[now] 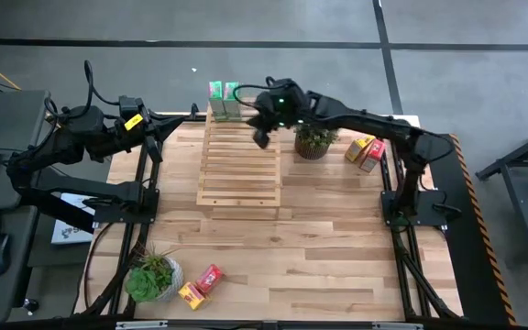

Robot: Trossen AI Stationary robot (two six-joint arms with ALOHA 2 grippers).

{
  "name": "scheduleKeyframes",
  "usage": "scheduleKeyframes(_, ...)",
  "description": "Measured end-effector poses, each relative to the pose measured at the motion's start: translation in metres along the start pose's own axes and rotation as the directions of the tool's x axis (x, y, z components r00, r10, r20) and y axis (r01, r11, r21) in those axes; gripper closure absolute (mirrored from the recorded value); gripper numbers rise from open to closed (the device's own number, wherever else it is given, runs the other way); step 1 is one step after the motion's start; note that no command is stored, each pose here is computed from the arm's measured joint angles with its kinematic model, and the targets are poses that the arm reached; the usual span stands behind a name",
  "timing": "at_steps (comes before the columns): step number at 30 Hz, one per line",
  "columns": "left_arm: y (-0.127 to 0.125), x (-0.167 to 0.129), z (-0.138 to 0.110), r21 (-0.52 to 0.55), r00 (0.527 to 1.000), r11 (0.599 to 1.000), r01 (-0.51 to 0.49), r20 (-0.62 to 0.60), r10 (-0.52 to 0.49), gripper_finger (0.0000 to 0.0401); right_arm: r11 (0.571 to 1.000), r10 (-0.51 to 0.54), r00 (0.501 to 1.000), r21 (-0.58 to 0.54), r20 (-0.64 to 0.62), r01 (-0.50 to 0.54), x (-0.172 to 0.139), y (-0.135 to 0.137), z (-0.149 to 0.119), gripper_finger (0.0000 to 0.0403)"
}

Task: Stack cereal on shelf
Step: Put the top red cereal box on the shelf

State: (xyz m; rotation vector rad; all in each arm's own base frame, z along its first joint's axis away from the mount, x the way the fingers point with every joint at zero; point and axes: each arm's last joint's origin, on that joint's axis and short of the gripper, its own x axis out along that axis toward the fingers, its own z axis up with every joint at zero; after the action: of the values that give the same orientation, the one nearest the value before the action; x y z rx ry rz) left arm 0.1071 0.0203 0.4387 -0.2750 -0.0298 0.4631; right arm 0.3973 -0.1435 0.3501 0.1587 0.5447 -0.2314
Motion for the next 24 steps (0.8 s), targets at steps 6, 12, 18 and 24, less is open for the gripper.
scheduleKeyframes(6,-0.001,0.002,-0.001,0.003,1.000,1.000,-0.001,-0.005,0.001,0.0401,0.994,-0.110,0.923,-0.057,-0.368,0.096,-0.053,0.026,-0.027,0.0403)
scheduleKeyframes(12,-0.001,0.003,-0.001,0.004,1.000,1.000,-0.002,-0.008,0.002,0.0401,0.957,-0.282,0.801,-0.100,-0.528,0.271,-0.091,0.043,-0.043,0.0388)
scheduleKeyframes(18,-0.001,0.002,-0.001,0.004,1.000,1.000,-0.002,-0.008,0.002,0.0401,0.889,-0.418,0.763,-0.052,-0.492,0.454,-0.140,0.047,-0.050,0.0322)
scheduleKeyframes(24,-0.001,0.002,-0.001,0.004,1.000,1.000,-0.002,-0.008,0.002,0.0401,0.703,-0.472,0.708,0.259,-0.526,0.662,-0.186,0.038,-0.118,0.0229)
